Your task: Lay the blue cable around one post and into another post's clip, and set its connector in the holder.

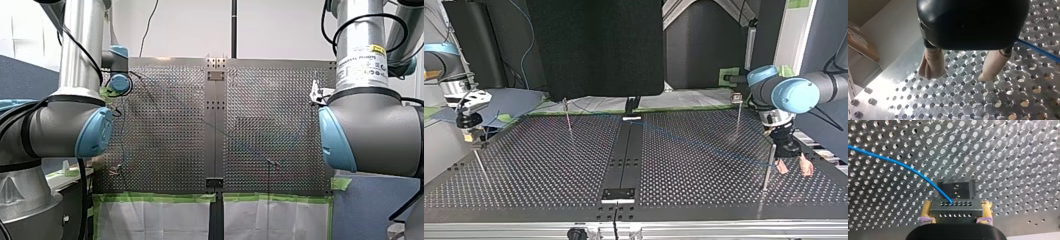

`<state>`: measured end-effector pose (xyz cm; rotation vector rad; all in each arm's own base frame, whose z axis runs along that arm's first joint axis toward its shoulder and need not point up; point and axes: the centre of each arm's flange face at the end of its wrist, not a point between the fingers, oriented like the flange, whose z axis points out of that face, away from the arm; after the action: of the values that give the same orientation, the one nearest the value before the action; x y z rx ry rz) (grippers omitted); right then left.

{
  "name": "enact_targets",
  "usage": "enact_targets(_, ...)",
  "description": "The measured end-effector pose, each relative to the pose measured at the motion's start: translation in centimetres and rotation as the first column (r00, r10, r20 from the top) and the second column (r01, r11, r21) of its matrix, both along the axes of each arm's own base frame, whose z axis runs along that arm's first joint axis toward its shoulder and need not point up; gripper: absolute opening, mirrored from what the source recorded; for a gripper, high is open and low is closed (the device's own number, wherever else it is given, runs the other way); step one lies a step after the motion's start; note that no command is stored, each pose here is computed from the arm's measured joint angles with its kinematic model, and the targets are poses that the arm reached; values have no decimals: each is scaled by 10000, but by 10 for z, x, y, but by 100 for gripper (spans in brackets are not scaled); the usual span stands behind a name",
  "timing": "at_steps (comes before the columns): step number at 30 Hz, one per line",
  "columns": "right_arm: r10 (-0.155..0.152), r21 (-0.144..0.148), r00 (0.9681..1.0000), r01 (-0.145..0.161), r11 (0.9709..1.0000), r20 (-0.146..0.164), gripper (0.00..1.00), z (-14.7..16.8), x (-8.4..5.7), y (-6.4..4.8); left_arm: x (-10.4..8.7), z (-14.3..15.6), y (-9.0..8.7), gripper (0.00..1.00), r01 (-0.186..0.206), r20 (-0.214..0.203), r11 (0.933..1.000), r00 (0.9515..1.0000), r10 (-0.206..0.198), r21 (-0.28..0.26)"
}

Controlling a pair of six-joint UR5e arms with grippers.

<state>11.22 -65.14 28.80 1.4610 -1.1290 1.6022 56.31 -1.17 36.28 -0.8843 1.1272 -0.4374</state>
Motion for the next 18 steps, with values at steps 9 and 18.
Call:
enact_targets(9, -11, 117, 9994, 15, 9999, -354, 0, -14, -3, -15, 0, 0, 0, 100, -6, -17, 10000, 10000, 6, 1)
enact_targets(18, 289, -224, 9984, -300, 9993, -492, 0, -5, 4, -21, 0, 0, 1, 100, -17, -32, 10000, 10000, 17, -2)
